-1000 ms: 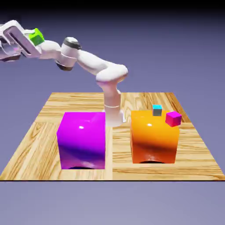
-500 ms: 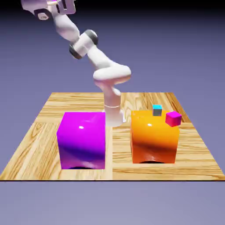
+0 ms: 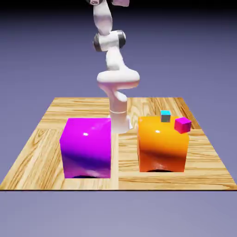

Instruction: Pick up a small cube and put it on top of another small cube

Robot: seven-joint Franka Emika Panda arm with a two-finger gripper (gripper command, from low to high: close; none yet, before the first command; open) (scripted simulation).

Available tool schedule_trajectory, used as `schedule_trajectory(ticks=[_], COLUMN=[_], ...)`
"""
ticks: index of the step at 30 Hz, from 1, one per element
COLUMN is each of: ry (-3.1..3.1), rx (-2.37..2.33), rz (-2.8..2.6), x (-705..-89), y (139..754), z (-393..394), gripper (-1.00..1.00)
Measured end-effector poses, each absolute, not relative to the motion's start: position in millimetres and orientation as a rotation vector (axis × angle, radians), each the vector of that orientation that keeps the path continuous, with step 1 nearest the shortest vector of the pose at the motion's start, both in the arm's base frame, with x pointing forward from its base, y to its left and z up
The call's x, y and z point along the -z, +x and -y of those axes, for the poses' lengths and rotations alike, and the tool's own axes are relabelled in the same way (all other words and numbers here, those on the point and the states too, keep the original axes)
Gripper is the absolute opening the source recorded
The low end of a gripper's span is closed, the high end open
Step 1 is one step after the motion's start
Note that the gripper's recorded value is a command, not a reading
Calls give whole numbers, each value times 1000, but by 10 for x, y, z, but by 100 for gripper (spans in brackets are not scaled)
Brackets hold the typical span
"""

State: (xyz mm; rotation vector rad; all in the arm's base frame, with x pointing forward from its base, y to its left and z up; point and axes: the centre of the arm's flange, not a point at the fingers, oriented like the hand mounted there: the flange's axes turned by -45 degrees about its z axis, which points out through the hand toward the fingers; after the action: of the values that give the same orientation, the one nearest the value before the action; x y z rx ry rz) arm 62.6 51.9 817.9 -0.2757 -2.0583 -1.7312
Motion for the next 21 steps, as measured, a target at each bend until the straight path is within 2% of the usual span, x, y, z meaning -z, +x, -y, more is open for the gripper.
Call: schedule_trajectory(ticks=[11, 21], ry=[-564, -920], rx=[1484, 1326], rz=[2008, 1824], x=[-7272, -5960], y=[1366, 2340], z=[-2001, -2538], gripper=[-100, -100])
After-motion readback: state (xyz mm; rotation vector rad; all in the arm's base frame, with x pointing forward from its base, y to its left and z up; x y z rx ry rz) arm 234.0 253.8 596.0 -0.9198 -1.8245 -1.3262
